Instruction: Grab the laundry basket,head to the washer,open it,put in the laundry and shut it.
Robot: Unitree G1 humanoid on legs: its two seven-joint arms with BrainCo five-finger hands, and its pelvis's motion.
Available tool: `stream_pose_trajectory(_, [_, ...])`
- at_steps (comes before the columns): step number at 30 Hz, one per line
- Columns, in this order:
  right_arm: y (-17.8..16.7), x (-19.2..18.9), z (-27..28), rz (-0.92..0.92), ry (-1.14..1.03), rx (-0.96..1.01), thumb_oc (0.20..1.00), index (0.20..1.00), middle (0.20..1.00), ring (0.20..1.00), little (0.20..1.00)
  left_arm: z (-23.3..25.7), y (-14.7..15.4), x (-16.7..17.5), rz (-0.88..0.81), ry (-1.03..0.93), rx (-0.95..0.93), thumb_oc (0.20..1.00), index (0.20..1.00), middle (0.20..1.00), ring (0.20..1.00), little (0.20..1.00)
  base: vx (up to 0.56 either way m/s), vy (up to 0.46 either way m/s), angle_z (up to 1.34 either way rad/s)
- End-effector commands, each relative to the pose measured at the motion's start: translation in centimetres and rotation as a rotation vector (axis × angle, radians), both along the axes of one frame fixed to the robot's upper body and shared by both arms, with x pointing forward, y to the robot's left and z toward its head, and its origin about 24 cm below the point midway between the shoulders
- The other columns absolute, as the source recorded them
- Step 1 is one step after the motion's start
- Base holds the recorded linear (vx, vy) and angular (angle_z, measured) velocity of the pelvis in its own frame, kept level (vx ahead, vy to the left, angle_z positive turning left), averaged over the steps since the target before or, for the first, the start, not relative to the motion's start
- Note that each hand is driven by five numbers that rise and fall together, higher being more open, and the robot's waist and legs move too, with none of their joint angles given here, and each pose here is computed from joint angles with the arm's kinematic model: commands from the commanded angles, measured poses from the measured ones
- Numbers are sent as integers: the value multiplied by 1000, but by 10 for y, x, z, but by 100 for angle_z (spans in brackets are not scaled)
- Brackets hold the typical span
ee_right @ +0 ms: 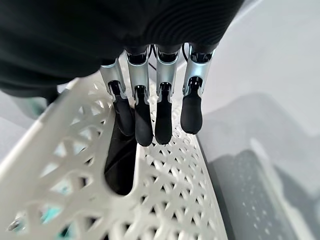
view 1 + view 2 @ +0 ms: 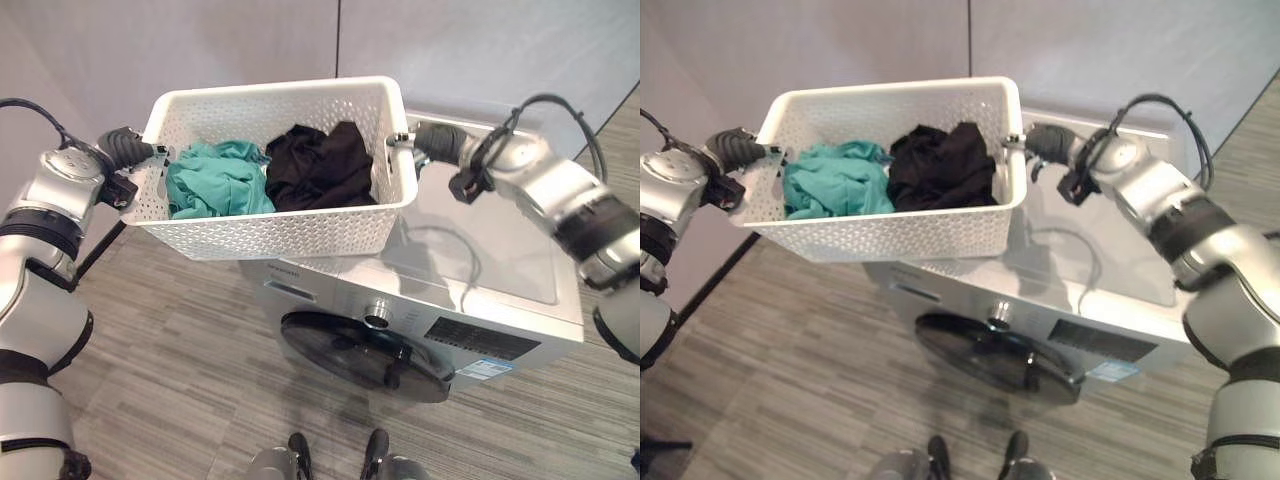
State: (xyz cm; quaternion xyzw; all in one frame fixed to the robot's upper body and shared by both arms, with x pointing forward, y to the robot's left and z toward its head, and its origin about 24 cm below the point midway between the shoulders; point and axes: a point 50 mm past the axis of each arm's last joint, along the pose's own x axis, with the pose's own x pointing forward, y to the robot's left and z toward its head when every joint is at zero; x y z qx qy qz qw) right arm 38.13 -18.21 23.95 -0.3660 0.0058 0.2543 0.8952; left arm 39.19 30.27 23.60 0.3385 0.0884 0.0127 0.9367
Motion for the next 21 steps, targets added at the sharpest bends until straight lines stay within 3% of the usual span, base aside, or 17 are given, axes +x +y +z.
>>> stream_pose_trajectory(1, [-28, -11, 42, -30, -173, 84, 200, 200, 200, 200, 200, 2, -52, 12, -208, -112, -56, 200, 200, 200, 200, 200, 56, -40, -17])
stream_pose_trajectory(13, [-100, -69, 13, -125, -160, 121, 200, 200, 200, 200, 200, -53, -119, 1, -513, 18, -12, 200, 200, 200, 200, 200, 44, -22, -6])
stream_pose_trajectory(17, [-111, -67, 9, -182, -150, 106, 200, 200, 200, 200, 200, -65, -133, 3, -533, 46, -6, 200, 200, 200, 200, 200, 0, -8, 1])
stream_pose_trajectory(18, [-125, -58, 8, -282, -153, 45, 200, 200, 200, 200, 200, -74, -141, 6, -528, 70, 7, 200, 200, 200, 200, 200, -6, -23, 6])
stream_pose_trajectory(21, [-124, -36, 18, -352, -178, 22, 200, 200, 200, 200, 200, -78, -147, 12, -494, 77, 24, 200, 200, 200, 200, 200, -9, -10, -2])
